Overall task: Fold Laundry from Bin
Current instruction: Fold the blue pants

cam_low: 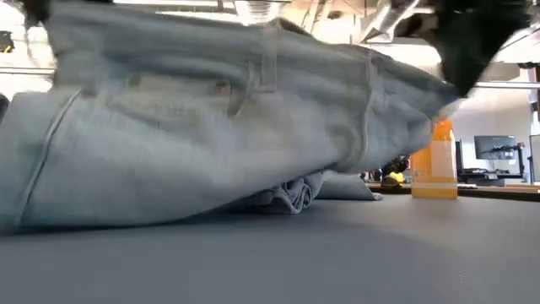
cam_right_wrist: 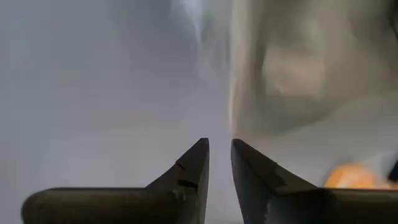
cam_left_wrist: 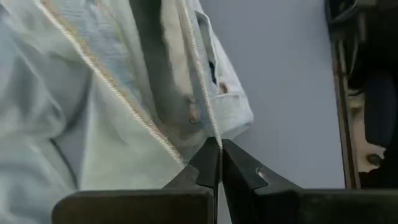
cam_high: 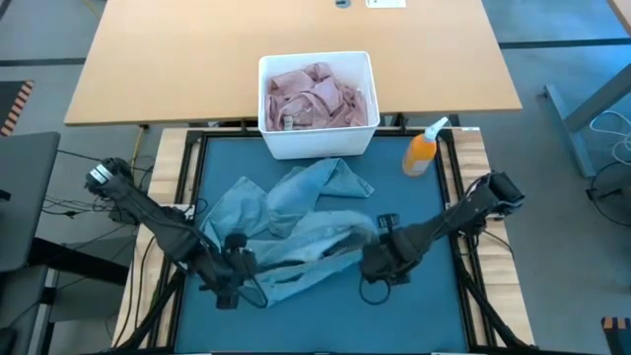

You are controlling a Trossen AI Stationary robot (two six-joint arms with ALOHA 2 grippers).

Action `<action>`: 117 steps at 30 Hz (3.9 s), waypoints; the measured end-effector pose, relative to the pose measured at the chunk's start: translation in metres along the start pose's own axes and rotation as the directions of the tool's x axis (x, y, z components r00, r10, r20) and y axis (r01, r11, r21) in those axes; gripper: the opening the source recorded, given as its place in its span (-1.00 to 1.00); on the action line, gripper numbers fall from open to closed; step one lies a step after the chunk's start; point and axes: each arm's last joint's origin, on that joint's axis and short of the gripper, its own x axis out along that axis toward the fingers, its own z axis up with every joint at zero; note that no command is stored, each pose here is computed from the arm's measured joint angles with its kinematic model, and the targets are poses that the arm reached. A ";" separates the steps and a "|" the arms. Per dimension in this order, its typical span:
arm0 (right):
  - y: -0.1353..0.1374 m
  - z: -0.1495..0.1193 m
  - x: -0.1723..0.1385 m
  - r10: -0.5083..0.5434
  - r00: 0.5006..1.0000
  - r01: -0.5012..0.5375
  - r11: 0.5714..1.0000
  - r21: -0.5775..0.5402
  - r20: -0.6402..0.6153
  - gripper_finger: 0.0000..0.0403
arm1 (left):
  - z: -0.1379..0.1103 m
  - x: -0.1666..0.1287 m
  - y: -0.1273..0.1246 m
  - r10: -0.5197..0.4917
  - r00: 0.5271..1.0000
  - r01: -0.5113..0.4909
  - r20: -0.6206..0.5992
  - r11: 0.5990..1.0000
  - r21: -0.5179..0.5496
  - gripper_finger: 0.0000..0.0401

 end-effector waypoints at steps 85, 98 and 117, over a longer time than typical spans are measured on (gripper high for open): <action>0.116 0.029 0.024 -0.165 0.917 0.380 0.635 -0.673 0.363 0.46 | 0.002 0.003 -0.012 -0.083 0.995 0.084 0.053 0.996 -0.011 -1.00; 0.119 0.033 0.032 -0.129 0.907 0.371 0.692 -0.619 0.400 -0.38 | 0.003 0.003 -0.013 -0.092 0.994 0.092 0.065 0.996 0.003 -1.00; -0.032 -0.031 -0.108 -0.139 0.629 0.240 0.971 -0.021 0.765 -0.88 | 0.067 -0.081 -0.018 -0.226 0.931 0.121 0.287 0.932 0.341 -1.00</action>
